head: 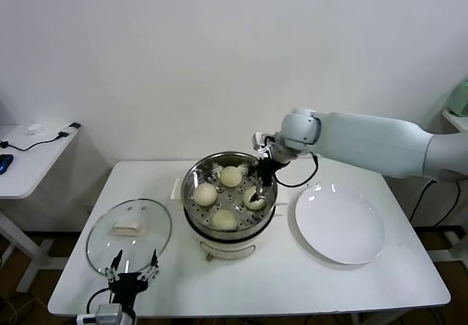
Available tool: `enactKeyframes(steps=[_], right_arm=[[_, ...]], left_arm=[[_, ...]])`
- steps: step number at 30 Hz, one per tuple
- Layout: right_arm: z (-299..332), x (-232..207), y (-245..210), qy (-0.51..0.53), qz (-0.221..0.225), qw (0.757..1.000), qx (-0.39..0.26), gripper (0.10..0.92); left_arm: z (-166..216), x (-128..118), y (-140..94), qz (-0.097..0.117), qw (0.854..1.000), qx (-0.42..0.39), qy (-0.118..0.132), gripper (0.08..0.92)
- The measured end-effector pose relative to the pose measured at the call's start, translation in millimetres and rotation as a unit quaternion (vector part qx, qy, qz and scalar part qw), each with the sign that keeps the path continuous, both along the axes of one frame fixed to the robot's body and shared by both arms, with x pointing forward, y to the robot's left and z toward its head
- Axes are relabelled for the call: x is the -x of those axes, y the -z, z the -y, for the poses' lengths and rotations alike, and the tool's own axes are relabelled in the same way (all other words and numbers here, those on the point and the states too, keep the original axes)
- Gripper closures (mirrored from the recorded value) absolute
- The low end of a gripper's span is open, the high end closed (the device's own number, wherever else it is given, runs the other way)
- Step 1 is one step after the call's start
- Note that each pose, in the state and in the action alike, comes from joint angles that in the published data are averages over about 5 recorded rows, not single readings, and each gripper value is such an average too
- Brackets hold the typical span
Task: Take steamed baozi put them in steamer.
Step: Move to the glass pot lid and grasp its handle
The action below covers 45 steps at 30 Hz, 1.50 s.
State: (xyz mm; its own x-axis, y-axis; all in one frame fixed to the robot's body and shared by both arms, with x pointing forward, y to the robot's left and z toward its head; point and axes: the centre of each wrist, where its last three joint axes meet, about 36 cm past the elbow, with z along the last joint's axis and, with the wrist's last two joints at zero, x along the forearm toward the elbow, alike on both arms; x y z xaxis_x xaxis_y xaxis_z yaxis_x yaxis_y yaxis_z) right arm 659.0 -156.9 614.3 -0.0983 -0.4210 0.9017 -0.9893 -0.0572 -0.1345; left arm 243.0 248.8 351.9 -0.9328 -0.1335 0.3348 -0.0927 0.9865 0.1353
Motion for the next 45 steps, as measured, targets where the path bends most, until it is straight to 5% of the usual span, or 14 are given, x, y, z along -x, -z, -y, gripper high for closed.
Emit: enactKeyframes(steps=[6, 14, 28, 38, 45], right_arm=[[20.8, -4.3, -13.6, 0.021, 0.018, 0.997, -0.071, 0.200], [57.8, 6.0, 6.5, 0.114, 0.129, 0.956, -0.239, 0.200], [146.4, 64.1, 84.7, 0.331, 0.334, 0.774, -0.424, 0.200], [191.4, 147.1, 167.9, 0.462, 0.372, 0.648, -0.478, 0.200], [203.9, 212.7, 222.3, 0.538, 0.362, 0.586, -0.486, 0.200]], left_arm=[[0.4, -0.9, -1.9, 0.003, 1.000, 0.002, 0.001, 0.177], [0.6, -6.3, -5.6, 0.037, 0.999, 0.026, -0.005, 0.177], [-11.2, -20.4, -2.7, 0.095, 0.995, 0.027, -0.023, 0.177], [-20.3, -23.1, 4.6, 0.113, 0.993, 0.000, -0.030, 0.177], [-22.8, -24.5, 8.3, 0.118, 0.992, -0.034, -0.032, 0.177]])
